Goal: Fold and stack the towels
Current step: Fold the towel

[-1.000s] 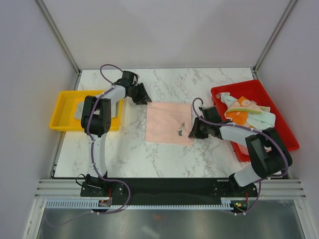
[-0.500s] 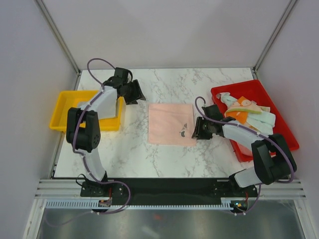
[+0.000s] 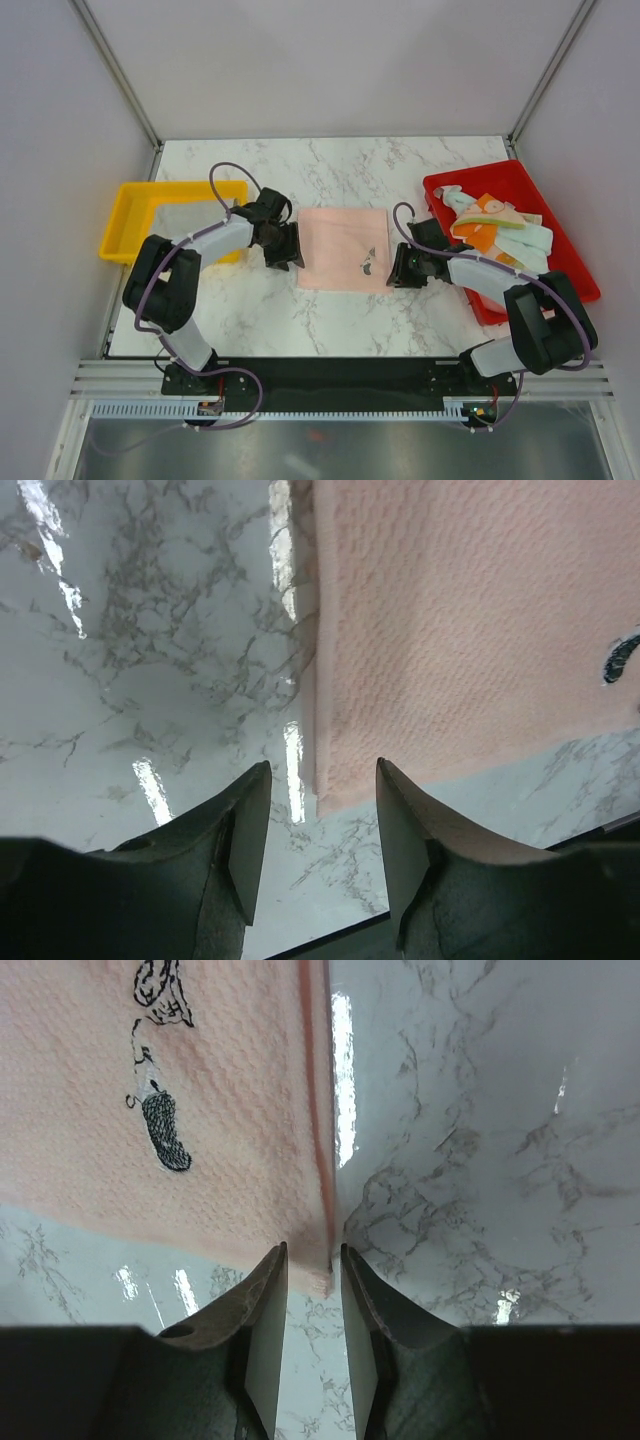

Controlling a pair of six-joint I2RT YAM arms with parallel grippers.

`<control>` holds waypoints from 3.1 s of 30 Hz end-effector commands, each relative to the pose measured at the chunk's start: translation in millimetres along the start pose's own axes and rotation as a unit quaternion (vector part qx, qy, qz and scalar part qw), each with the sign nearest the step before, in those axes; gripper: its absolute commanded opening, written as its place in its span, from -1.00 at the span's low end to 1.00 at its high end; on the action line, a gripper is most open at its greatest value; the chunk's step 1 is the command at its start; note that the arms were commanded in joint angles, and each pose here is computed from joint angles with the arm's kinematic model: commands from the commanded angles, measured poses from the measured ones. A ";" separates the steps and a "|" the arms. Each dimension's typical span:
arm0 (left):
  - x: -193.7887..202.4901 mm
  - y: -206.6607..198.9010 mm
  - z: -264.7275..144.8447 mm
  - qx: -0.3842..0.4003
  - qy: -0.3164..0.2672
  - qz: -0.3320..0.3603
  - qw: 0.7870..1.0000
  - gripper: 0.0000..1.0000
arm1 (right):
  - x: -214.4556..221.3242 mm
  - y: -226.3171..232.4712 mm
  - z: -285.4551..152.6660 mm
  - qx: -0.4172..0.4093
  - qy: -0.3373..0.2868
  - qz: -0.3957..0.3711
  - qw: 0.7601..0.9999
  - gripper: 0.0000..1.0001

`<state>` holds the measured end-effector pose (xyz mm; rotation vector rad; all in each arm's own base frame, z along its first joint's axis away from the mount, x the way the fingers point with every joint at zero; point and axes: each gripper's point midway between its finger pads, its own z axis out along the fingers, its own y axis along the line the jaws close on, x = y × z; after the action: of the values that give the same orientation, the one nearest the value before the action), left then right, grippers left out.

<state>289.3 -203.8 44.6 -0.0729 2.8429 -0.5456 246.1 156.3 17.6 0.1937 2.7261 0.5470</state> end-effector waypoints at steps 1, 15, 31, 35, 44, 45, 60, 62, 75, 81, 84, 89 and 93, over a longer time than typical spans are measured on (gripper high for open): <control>-6.2 -2.7 -9.9 0.014 -0.028 -0.004 1.000 0.06 | 2.9 -6.0 7.4 0.005 -0.005 0.006 1.000 -0.31; 22.7 -6.2 4.0 0.049 0.012 -0.025 0.998 -0.04 | -15.8 8.3 -5.4 -0.010 -0.029 0.000 1.000 -1.00; 32.0 -6.7 18.3 0.062 0.032 -0.035 0.997 -0.95 | -25.0 15.7 -20.4 -0.006 -0.031 0.000 0.999 -1.00; 33.9 -4.3 19.8 0.058 0.032 -0.036 0.997 -0.95 | -19.5 10.9 -12.6 0.001 -0.015 -0.006 1.000 -0.82; 34.6 -4.0 22.9 0.060 0.034 -0.036 0.997 -0.95 | -23.4 9.1 -11.0 0.006 -0.021 -0.016 1.000 -1.00; 34.4 -3.7 23.5 0.059 0.034 -0.036 0.997 -0.95 | -26.1 11.7 -13.2 0.003 -0.026 -0.016 1.000 -1.00; 40.9 4.5 34.3 0.047 0.041 -0.046 0.997 -0.95 | 24.4 13.1 -14.0 -0.065 -0.031 0.112 0.991 -1.00; 42.1 4.9 35.7 0.047 0.043 -0.048 0.997 -0.95 | 23.8 18.4 -12.3 -0.088 -0.045 0.112 0.989 -1.00; 43.2 5.5 37.8 0.044 0.042 -0.049 0.997 -0.95 | -12.0 35.6 -31.9 -0.095 -0.104 0.099 0.985 -1.00; 39.1 5.1 33.2 0.041 0.032 -0.046 0.998 -0.95 | -24.8 34.1 -51.5 -0.043 -0.093 0.068 0.992 -1.00; 38.9 6.2 32.5 0.038 0.030 -0.047 0.998 -0.95 | -20.9 45.7 -55.2 -0.072 -0.082 0.088 0.990 -1.00; 44.8 11.1 37.4 0.030 0.038 -0.049 0.998 -0.95 | 8.1 41.2 -56.4 -0.100 -0.099 0.144 0.980 -1.00; 45.1 10.1 39.1 0.031 0.039 -0.050 0.997 -0.96 | 24.0 22.7 -38.2 -0.095 -0.110 0.162 0.976 -1.00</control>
<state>263.4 -221.6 14.9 -0.1494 2.8649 -0.7726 209.5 172.1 64.9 0.5160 2.4605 0.8154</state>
